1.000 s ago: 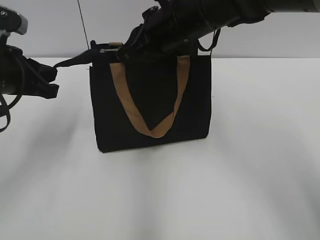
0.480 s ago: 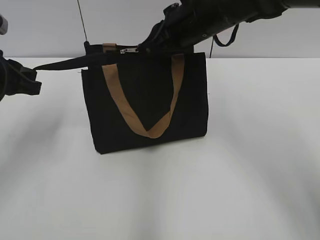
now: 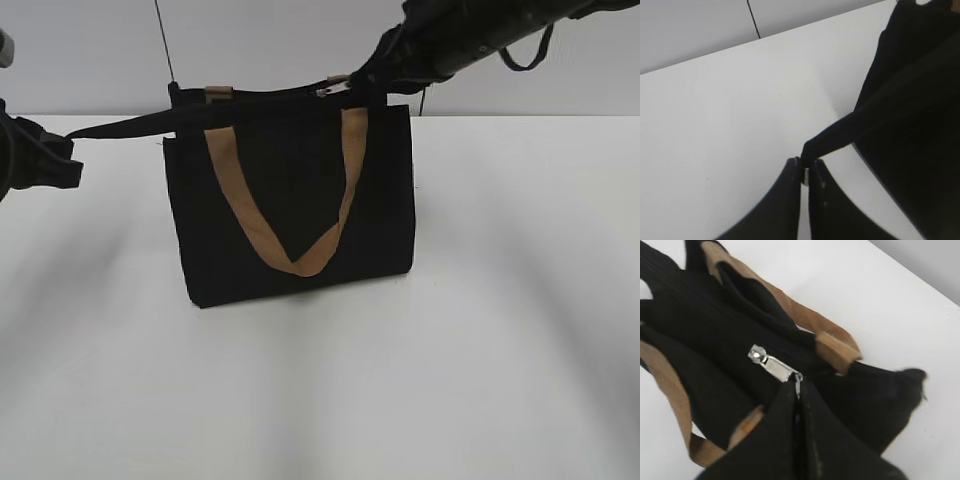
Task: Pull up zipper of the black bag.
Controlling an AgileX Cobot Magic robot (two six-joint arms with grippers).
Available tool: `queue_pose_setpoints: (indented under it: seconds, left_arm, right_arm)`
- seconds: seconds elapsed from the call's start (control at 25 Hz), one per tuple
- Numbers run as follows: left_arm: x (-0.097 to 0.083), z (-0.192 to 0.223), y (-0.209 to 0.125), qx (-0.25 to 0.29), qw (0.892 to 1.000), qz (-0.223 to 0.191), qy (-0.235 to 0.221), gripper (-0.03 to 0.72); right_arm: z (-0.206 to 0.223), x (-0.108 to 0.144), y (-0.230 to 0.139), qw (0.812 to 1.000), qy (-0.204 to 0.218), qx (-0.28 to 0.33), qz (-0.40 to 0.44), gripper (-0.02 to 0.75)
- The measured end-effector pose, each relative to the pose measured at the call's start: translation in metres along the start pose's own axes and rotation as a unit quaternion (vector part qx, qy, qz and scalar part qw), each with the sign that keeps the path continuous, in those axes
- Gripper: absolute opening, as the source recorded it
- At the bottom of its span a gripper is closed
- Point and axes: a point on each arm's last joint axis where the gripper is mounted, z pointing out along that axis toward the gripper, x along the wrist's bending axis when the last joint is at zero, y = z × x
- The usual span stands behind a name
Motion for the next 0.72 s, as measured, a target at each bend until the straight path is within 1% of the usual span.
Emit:
queue_pose_setpoints:
  seconds: [0.08, 0.16, 0.28, 0.36, 0.44, 0.56, 0.64, 0.68, 0.72]
  left_arm:
    - [0.001, 0.000, 0.000, -0.001, 1.000, -0.003, 0.001, 0.013]
    - [0.001, 0.000, 0.001, -0.004, 1.000, -0.006, 0.001, 0.013]
    - [0.001, 0.000, 0.001, -0.006, 1.000, -0.011, 0.000, 0.013]
    - [0.001, 0.000, 0.001, -0.006, 1.000, -0.028, 0.002, 0.027]
    - [0.001, 0.000, 0.000, -0.004, 0.999, -0.047, 0.003, 0.084]
    - [0.000, 0.000, -0.001, 0.006, 0.997, -0.080, 0.004, 0.258]
    - [-0.004, -0.003, -0.001, 0.017, 0.994, -0.104, 0.001, 0.384]
    - [-0.007, -0.004, -0.003, 0.027, 0.993, -0.113, -0.002, 0.425]
    - [-0.011, -0.005, -0.004, 0.042, 0.992, -0.118, -0.005, 0.445]
  right_arm:
    - [-0.008, -0.008, -0.001, 1.000, -0.013, 0.000, 0.006, -0.015]
    - [-0.013, -0.011, 0.000, 1.000, -0.017, -0.001, 0.009, -0.015]
    - [-0.015, -0.008, 0.001, 1.000, -0.012, 0.000, 0.007, -0.015]
    - [-0.014, -0.004, 0.001, 1.000, -0.002, 0.004, 0.005, -0.001]
    - [-0.013, 0.000, 0.000, 1.000, 0.015, 0.014, 0.004, 0.061]
    - [-0.013, 0.007, -0.003, 0.998, 0.046, 0.034, 0.009, 0.246]
    - [-0.016, 0.011, -0.005, 0.996, 0.066, 0.047, 0.026, 0.387]
    - [-0.017, 0.013, -0.005, 0.995, 0.074, 0.054, 0.034, 0.434]
    - [-0.020, 0.015, -0.006, 0.994, 0.081, 0.062, 0.043, 0.476]
